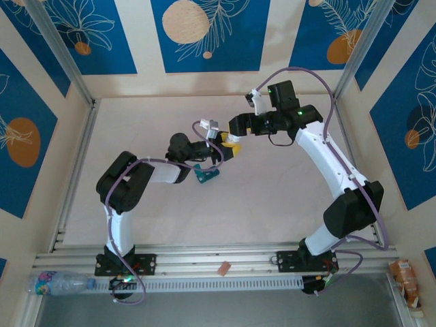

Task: Sort the pills into containers

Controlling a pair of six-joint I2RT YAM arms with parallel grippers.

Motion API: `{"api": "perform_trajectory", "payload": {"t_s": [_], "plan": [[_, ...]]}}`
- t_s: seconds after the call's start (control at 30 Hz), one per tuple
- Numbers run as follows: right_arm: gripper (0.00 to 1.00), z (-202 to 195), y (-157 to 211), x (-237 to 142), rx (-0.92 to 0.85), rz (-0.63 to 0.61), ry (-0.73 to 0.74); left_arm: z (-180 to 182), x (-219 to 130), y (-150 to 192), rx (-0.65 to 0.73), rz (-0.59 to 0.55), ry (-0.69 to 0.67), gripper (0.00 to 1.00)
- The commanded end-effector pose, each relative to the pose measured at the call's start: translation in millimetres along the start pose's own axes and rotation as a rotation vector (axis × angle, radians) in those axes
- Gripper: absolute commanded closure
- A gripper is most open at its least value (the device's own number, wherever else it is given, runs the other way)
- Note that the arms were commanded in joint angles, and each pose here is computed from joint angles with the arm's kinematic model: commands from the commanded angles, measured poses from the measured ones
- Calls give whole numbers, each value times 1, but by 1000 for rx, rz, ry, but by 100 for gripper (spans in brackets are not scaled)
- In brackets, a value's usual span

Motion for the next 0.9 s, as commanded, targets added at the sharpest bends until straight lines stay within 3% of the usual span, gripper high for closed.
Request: {"api": "perform_trajectory", "payload": {"t_s": [0.0,0.43,0.7,0.87], "plan": [[23,3,-1,1,-22,4,1,-3,3,-21,54,-47,49,100],[57,0,4,5,2,30,-19,-1,3,-22,49,-49,52,100],[58,3,14,18,12,61,-15,1,6,-26,55,-52,76,100],[59,7,22,31,-42,81,83,3,7,-26,53,-52,78,100]]}}
Point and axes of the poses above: each hand's point on the last joint's axis, 136 mm out from that joint toward the fingers, its own x axis out along the fingers, its own z axis along the line the jaws close on, y = z × x, the point moved 9 cm from there along -x, back along the fingers, and after that the axes turned 14 degrees about x, right-handed, at the moved point
